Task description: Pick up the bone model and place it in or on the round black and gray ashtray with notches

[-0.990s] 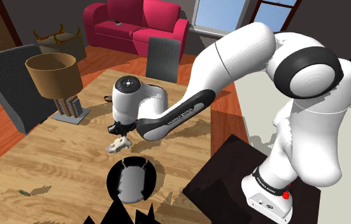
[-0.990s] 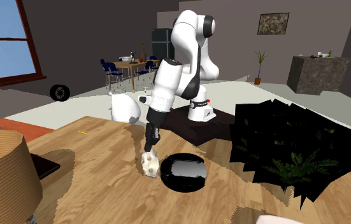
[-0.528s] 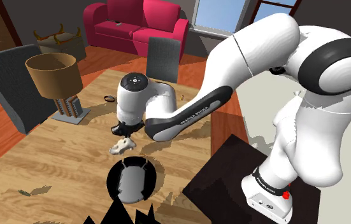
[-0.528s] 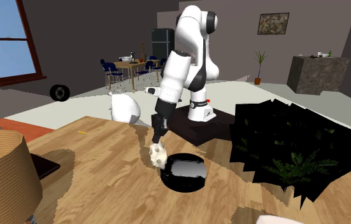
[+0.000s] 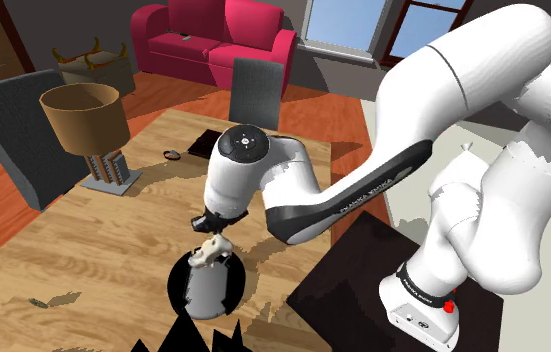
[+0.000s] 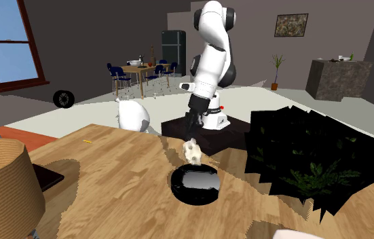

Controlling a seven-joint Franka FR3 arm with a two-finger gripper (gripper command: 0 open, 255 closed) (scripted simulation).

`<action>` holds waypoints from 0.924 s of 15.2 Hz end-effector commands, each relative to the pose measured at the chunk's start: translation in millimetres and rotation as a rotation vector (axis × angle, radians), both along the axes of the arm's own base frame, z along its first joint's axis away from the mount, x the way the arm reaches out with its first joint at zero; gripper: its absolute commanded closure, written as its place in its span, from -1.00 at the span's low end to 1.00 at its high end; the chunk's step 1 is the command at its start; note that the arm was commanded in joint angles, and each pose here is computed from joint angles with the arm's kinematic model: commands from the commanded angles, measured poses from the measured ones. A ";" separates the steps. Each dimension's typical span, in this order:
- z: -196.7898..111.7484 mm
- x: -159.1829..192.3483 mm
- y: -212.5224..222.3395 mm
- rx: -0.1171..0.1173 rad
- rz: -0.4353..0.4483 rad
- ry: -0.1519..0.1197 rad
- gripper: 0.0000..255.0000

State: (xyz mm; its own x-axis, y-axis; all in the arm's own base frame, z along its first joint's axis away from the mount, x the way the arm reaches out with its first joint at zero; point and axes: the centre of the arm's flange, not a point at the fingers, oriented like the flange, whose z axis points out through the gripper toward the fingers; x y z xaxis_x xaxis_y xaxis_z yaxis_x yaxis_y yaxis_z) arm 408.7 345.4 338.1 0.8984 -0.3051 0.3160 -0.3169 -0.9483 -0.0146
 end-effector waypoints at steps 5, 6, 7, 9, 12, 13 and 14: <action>-27.8 -5.7 0.7 0.000 -0.001 0.000 1.00; -33.1 -5.7 0.7 0.000 -0.001 0.000 1.00; -38.4 -5.7 0.7 0.000 -0.001 0.000 1.00; -48.9 -5.7 0.7 0.000 -0.001 0.000 1.00; -64.8 -5.7 0.7 0.000 -0.001 0.000 1.00; -70.1 -5.7 0.7 0.000 -0.001 0.000 1.00; -75.3 -5.7 0.7 0.000 -0.001 0.000 1.00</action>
